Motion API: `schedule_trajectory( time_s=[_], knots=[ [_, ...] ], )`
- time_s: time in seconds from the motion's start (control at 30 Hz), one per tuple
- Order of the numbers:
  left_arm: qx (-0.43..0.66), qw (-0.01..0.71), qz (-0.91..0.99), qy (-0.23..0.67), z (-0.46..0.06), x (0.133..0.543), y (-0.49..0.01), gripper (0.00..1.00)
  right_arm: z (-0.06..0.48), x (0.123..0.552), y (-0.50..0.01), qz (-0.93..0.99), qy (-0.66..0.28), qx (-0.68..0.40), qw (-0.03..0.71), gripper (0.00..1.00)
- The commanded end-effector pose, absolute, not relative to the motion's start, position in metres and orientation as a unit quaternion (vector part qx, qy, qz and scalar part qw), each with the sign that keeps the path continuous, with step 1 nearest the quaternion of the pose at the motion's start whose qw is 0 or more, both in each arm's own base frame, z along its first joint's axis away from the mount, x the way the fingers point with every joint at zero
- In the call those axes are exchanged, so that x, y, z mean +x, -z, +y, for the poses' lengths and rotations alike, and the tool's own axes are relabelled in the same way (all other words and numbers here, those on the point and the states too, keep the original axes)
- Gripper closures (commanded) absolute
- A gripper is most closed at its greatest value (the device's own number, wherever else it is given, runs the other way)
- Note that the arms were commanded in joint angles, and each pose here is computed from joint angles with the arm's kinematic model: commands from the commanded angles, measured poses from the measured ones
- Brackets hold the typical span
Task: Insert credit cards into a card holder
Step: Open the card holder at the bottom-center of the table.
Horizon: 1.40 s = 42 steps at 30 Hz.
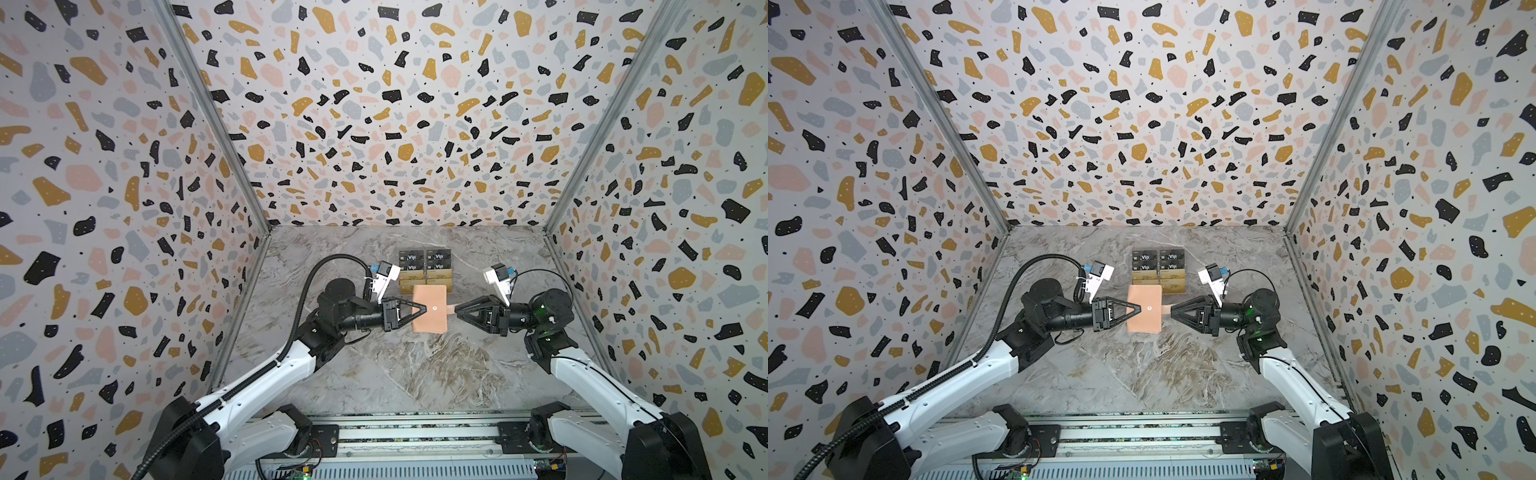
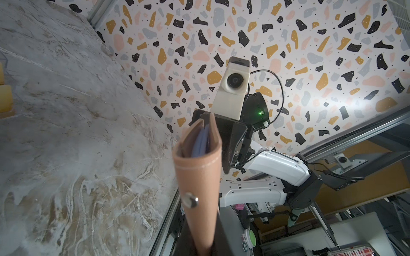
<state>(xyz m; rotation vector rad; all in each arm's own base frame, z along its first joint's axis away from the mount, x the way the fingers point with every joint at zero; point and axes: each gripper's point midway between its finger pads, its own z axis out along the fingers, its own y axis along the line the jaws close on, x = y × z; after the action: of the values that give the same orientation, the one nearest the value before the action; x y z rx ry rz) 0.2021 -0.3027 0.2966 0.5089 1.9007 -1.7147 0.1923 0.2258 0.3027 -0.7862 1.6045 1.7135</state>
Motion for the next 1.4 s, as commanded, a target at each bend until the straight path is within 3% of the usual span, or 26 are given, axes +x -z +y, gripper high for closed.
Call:
schedule_trajectory(
  time_s=[0.0,0.1,0.33,0.5,0.63,0.93,1.37],
  knots=[
    [0.197,0.265,0.693,0.64,-0.302,0.197,-0.299,1.0,0.226,0.185,-0.332,0.583,-0.65,-0.34,0.349,0.69],
    [0.207,0.273,0.691,0.637,-0.302,0.197,-0.299,1.0,0.225,0.19,-0.336,0.591,-0.645,-0.333,0.353,0.69],
    [0.211,0.281,0.689,0.633,-0.3,0.195,-0.298,1.0,0.225,0.203,-0.342,0.597,-0.641,-0.332,0.349,0.53],
    [0.223,0.283,0.678,0.64,-0.297,0.188,-0.303,1.0,0.23,0.216,-0.335,0.615,-0.635,-0.328,0.333,0.53],
    [0.229,0.288,0.67,0.644,-0.296,0.185,-0.31,1.0,0.235,0.203,-0.323,0.599,-0.654,-0.34,0.313,0.52],
    [0.226,0.288,0.667,0.649,-0.295,0.183,-0.312,1.0,0.252,0.182,-0.298,0.583,-0.669,-0.372,0.274,0.57],
    [0.231,0.287,0.661,0.654,-0.296,0.181,-0.315,1.0,0.257,0.185,-0.29,0.583,-0.666,-0.379,0.27,0.65]
  ],
)
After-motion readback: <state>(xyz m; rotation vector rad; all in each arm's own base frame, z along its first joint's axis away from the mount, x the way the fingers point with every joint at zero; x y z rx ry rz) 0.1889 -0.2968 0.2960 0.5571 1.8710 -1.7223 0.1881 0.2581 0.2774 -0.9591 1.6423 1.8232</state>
